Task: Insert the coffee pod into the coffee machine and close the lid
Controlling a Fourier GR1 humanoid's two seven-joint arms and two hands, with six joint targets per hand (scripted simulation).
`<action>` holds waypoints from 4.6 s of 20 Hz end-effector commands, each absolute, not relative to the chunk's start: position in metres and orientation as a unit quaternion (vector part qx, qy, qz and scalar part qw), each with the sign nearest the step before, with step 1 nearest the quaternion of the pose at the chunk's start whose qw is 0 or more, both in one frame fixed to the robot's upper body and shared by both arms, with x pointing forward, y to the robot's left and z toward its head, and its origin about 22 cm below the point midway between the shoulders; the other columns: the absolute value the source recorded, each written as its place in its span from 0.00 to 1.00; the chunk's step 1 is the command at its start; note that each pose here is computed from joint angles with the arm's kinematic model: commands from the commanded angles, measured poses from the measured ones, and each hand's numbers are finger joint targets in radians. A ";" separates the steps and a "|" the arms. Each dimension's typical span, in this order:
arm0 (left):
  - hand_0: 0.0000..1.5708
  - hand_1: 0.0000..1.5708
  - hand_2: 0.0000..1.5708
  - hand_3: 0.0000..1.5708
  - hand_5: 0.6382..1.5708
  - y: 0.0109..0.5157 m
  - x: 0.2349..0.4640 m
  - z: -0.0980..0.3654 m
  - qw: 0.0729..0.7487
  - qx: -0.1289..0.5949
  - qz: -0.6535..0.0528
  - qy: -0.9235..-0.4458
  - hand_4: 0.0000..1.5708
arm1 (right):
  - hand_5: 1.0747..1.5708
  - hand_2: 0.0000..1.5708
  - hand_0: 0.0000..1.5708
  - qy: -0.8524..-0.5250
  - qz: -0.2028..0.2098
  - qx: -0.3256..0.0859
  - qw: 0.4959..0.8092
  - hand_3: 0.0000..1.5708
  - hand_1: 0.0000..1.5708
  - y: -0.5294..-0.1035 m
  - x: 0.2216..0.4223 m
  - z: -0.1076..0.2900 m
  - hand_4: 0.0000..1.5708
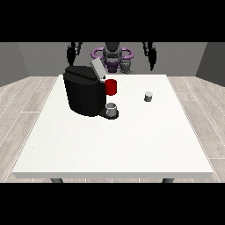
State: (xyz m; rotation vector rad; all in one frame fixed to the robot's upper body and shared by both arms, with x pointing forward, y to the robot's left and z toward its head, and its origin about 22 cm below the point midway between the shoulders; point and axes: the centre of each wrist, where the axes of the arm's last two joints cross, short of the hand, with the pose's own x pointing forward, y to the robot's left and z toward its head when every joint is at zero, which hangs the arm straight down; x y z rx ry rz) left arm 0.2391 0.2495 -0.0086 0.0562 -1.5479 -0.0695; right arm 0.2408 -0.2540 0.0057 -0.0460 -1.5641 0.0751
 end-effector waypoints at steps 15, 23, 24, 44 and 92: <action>0.00 0.00 0.00 0.00 1.00 0.341 0.304 0.034 0.681 0.087 -0.126 -0.716 0.00 | 1.00 0.00 0.00 -0.753 -0.027 -0.044 0.656 0.00 0.00 -0.240 0.253 0.014 0.14; 0.00 0.00 0.00 0.00 1.00 0.385 0.321 0.025 0.708 0.127 -0.114 -0.685 0.00 | 1.00 0.00 0.00 -0.784 -0.016 -0.021 0.620 0.00 0.00 -0.223 0.258 0.038 0.15; 0.00 0.00 0.00 0.00 1.00 0.386 0.329 0.032 0.713 0.134 -0.112 -0.679 0.00 | 1.00 0.00 0.00 -0.790 -0.020 -0.009 0.612 0.00 0.00 -0.218 0.261 0.042 0.12; 0.51 0.51 0.54 0.32 1.00 0.345 0.372 0.028 0.736 0.206 -0.231 -0.603 0.00 | 1.00 0.00 0.00 -0.750 -0.007 -0.049 0.660 0.00 0.00 -0.214 0.288 0.020 0.27; 0.81 0.81 0.85 0.82 1.00 0.309 0.435 0.137 0.546 0.269 -0.400 -0.686 0.35 | 1.00 0.00 0.00 -0.720 -0.031 -0.039 0.692 0.00 0.00 -0.214 0.299 -0.010 0.30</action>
